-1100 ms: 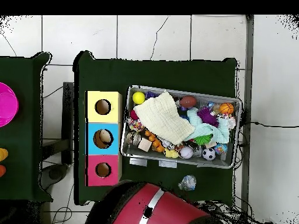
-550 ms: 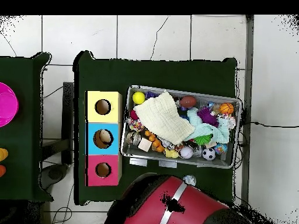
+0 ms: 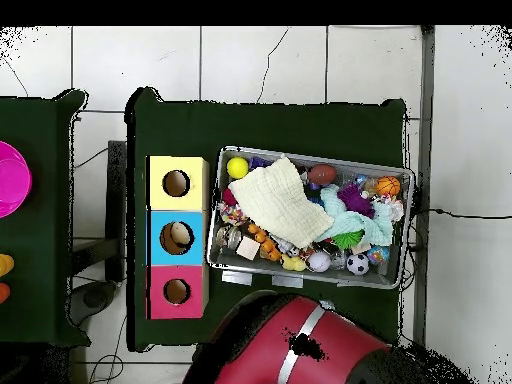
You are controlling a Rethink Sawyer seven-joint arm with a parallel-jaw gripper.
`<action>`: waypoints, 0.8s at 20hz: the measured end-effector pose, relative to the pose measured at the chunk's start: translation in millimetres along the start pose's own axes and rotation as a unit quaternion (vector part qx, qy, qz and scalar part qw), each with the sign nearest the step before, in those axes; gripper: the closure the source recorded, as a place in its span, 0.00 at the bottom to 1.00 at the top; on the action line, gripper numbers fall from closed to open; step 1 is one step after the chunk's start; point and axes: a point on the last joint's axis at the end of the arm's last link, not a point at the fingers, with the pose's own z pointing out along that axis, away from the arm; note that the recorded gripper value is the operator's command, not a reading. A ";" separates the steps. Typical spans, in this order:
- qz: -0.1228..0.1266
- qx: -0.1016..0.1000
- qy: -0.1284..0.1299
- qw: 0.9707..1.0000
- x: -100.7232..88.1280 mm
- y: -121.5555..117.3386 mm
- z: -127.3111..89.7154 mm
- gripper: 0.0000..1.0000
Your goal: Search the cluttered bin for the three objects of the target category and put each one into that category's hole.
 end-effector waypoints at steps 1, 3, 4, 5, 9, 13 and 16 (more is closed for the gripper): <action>0.004 0.002 -0.004 1.000 0.2 -0.6 1.1 0.00; 0.009 0.004 -0.008 1.000 0.2 -1.2 2.6 0.00; 0.014 0.008 -0.012 1.000 0.3 -1.2 4.2 0.00; 0.015 0.009 -0.014 1.000 0.3 -1.0 5.0 0.00; 0.018 0.016 -0.022 0.999 0.4 -0.3 7.4 0.00; 0.018 0.027 -0.035 0.999 0.3 0.2 10.6 0.00; 0.018 0.032 -0.039 0.999 0.8 -1.0 13.1 0.00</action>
